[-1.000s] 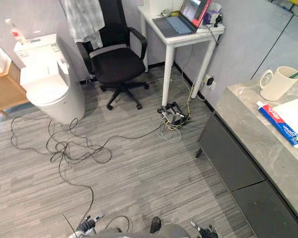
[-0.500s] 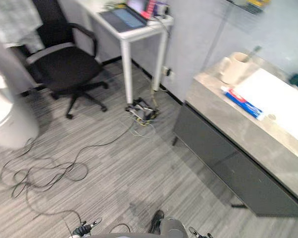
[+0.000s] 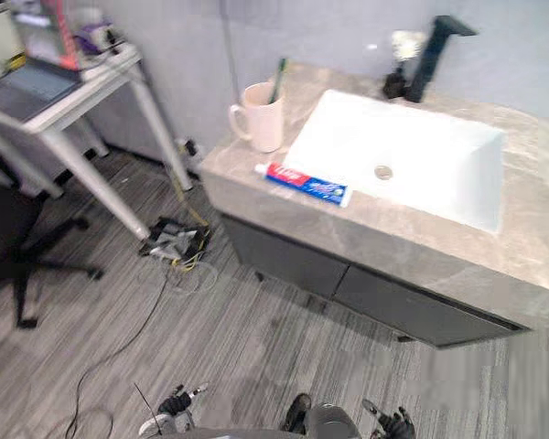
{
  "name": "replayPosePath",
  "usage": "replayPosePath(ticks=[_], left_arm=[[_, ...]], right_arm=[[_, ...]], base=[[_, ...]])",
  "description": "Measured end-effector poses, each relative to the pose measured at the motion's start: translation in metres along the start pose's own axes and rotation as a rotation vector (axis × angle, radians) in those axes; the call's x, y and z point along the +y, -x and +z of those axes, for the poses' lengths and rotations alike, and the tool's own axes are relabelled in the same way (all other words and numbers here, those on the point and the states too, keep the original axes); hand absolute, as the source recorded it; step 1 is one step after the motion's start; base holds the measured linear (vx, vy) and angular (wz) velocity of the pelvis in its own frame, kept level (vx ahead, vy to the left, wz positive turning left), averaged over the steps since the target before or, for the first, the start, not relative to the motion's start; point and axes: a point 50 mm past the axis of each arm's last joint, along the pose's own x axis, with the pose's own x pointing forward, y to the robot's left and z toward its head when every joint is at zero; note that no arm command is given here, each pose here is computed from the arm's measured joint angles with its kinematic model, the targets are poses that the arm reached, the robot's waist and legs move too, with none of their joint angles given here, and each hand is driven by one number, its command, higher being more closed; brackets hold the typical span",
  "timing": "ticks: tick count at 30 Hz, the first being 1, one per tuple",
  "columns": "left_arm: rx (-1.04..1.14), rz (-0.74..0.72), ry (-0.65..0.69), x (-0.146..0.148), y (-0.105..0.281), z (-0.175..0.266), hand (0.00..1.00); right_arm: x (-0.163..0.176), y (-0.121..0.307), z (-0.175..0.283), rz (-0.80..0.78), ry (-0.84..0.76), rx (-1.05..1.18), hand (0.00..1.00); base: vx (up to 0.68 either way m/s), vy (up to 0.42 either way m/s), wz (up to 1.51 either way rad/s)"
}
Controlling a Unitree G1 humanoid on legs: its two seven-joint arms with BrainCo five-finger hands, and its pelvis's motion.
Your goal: Organize washtable
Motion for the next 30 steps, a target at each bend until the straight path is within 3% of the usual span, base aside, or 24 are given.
replayPosePath(ticks=[2, 5, 12, 16, 22, 30], left_arm=[[0.015, 0.014, 0.026, 0.003, 0.001, -0.004, 0.00], [0.028, 0.020, 0.057, 0.002, 0.002, -0.008, 0.00], [0.000, 0.037, 0.016, 0.004, -0.004, 0.009, 0.00], [0.021, 0.020, 0.003, 0.001, -0.002, 0.002, 0.00], [0.058, 0.022, -0.049, 0.020, 0.000, -0.006, 0.00], [0.067, -0.022, -0.149, 0.008, 0.001, -0.010, 0.00]], right_arm=[[0.014, -0.004, 0.019, 0.048, 0.037, -0.072, 0.00], [0.006, -0.004, 0.020, 0.037, 0.089, -0.096, 0.00], [-0.028, 0.015, -0.050, -0.042, 0.136, 0.168, 0.00], [-0.044, 0.018, -0.059, -0.102, 0.103, 0.219, 0.00], [-0.064, 0.028, -0.076, -0.154, 0.070, 0.304, 0.00], [-0.052, 0.022, -0.068, -0.101, 0.100, 0.278, 0.00]], base=[[0.32, 0.331, -2.06], [0.19, 0.288, -1.15], [0.20, 0.241, -0.16], [0.02, 0.063, 0.01], [-0.07, 0.006, -0.15], [-0.11, 0.019, 0.09]])
